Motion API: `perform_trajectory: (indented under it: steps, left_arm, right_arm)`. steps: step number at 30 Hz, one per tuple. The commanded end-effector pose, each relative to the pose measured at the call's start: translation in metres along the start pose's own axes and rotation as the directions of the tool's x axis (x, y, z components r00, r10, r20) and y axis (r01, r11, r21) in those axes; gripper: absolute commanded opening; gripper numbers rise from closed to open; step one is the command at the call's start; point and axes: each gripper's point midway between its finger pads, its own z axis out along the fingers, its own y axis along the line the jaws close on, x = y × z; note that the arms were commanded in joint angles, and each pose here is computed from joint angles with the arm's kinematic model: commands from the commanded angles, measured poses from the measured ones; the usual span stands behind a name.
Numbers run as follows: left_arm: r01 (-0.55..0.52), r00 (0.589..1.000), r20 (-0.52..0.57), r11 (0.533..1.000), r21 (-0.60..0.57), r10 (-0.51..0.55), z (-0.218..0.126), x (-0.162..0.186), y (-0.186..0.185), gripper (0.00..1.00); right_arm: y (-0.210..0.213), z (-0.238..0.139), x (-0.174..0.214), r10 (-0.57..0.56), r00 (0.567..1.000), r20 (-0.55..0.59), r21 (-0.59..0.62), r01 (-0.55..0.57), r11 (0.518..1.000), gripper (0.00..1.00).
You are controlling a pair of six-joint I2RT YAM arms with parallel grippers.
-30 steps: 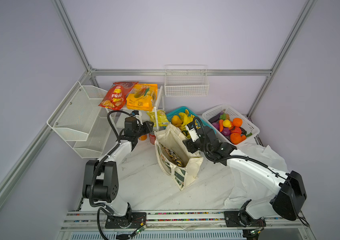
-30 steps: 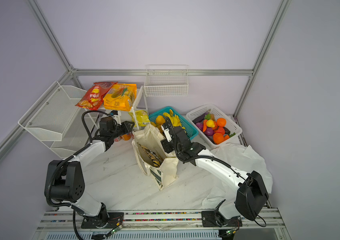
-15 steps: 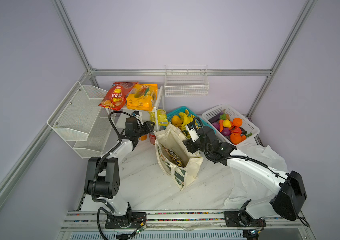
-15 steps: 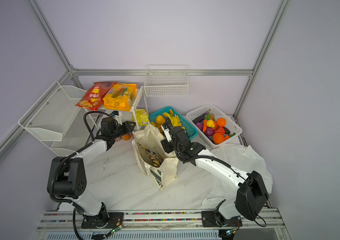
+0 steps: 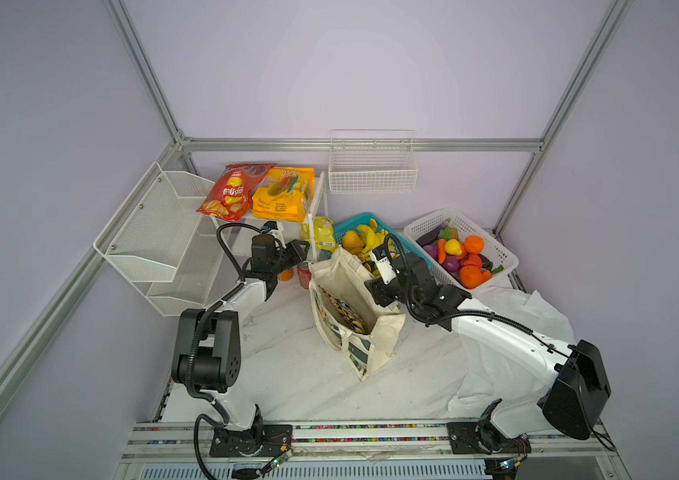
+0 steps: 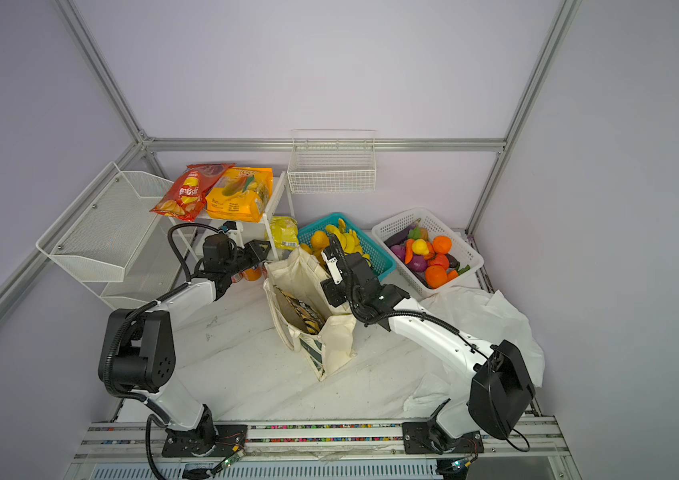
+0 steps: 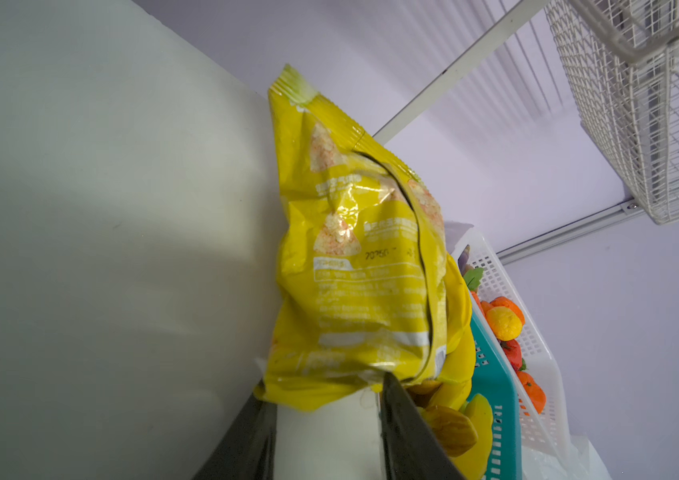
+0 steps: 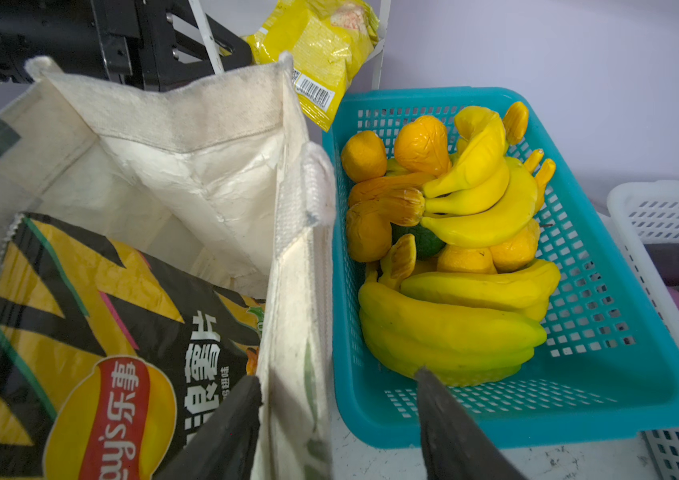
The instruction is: Place the mixed food into the grocery bags and tie them
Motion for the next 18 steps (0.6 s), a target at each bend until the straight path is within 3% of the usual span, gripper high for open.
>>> perform_trajectory:
  steps: [1, 8, 18]
  left_arm:
    - [-0.023, 0.994, 0.111, 0.996, 0.089, 0.013, -0.002, -0.042, -0.027, 0.31]
    - [0.005, 0.988, 0.153, 0.997, 0.074, -0.016, -0.008, -0.046, -0.022, 0.00]
    - [0.047, 0.977, 0.206, 0.999, 0.021, -0.050, -0.041, -0.042, -0.011, 0.00]
  right_arm:
    - [0.002, 0.005, 0.009, -0.030, 0.999, -0.030, 0.001, 0.030, 1.000, 0.61]
    - [0.002, 0.005, 0.010, -0.031, 0.999, -0.033, 0.003, 0.031, 1.000, 0.61]
    - [0.001, 0.006, 0.010, -0.031, 0.999, -0.033, 0.005, 0.031, 1.000, 0.61]
